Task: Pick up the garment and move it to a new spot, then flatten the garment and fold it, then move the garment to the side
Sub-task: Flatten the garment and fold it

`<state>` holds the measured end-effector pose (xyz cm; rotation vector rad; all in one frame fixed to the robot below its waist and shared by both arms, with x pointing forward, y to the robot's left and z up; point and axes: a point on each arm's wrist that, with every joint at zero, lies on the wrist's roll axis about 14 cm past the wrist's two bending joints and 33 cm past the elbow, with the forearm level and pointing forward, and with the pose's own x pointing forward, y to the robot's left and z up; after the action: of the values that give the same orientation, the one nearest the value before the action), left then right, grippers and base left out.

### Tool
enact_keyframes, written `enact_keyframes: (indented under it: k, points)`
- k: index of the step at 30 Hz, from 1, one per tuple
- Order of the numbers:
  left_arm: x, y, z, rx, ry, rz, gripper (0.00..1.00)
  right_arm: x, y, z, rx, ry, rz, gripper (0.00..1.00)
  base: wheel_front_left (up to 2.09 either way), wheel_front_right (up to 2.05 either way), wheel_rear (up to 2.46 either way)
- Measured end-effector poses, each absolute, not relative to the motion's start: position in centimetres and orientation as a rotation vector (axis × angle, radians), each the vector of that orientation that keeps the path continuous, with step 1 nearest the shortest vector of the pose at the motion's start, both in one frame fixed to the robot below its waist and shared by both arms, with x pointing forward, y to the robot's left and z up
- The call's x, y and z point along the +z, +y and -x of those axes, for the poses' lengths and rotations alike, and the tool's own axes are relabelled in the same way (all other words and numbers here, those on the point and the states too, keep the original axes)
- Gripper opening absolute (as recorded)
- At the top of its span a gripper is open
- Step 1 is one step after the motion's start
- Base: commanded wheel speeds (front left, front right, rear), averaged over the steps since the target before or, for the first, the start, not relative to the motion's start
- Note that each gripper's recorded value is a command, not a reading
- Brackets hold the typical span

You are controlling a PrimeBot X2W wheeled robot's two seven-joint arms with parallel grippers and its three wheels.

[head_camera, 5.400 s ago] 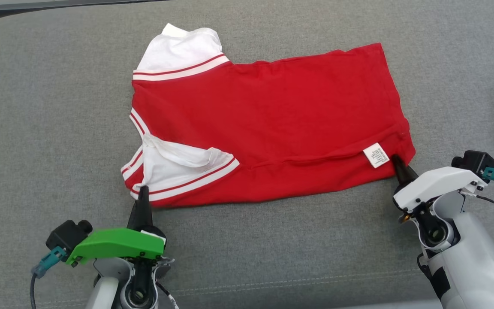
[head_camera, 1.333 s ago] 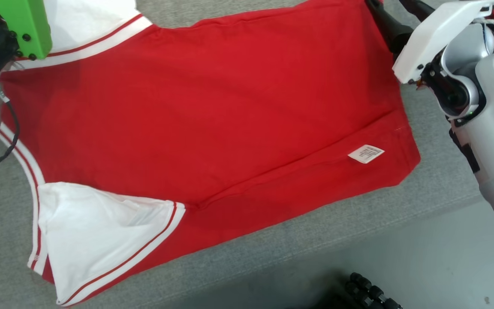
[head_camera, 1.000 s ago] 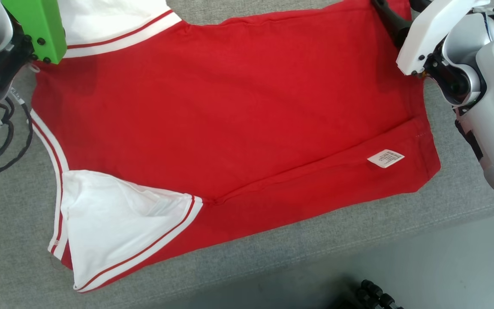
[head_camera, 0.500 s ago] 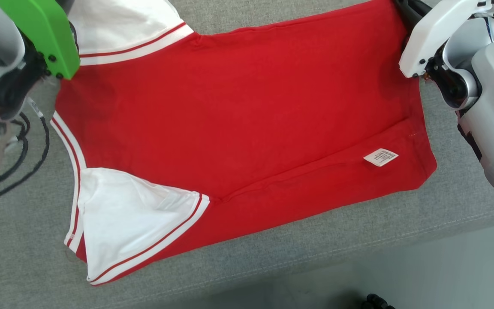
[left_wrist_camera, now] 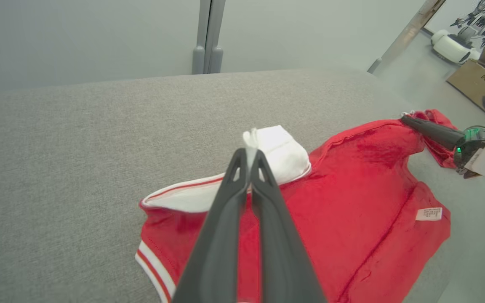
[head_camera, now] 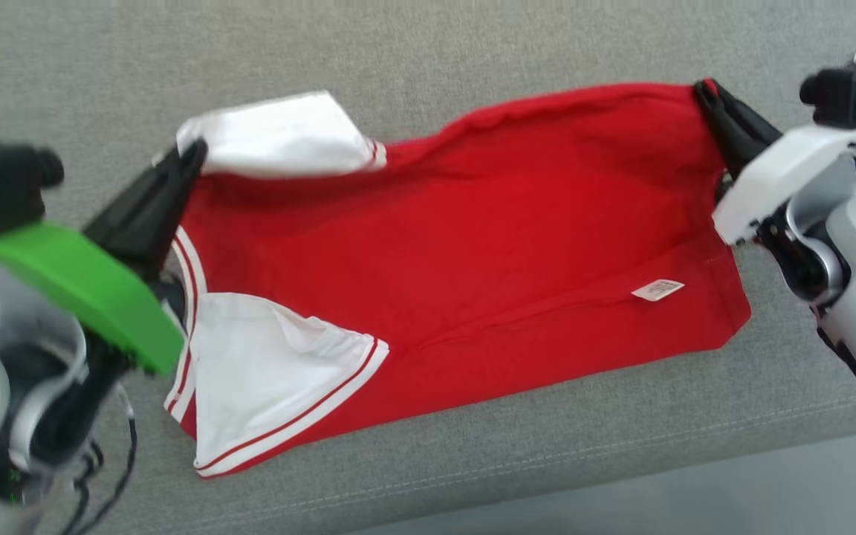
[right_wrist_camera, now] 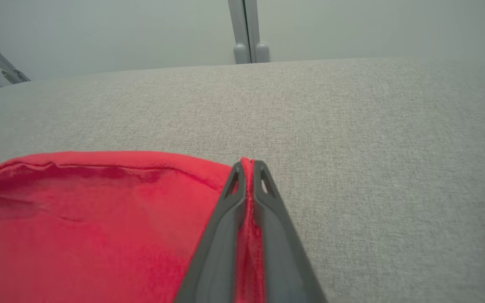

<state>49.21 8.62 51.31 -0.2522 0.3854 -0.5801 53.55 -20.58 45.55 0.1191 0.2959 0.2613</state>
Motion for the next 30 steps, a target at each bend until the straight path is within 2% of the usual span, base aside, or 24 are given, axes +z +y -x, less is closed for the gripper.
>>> enact_keyframes:
  k: [13,22,30]
  points:
    - [49.8,9.3,-38.1,-0.462,0.487,0.474,0.0,46.0,-19.8,-47.6,0.336,0.274,-0.138,0.0,0.0,0.0,0.0]
    - [45.5,8.9,-35.8,-0.394,0.601,0.578,0.0,43.8,-20.4,-45.3,0.344,0.332,-0.094,0.0,0.0,0.0,0.0]
    - [43.0,9.4,-35.5,-0.358,0.657,0.58,0.0,43.8,-20.4,-44.4,0.367,0.295,-0.035,0.0,0.0,0.0,0.0]
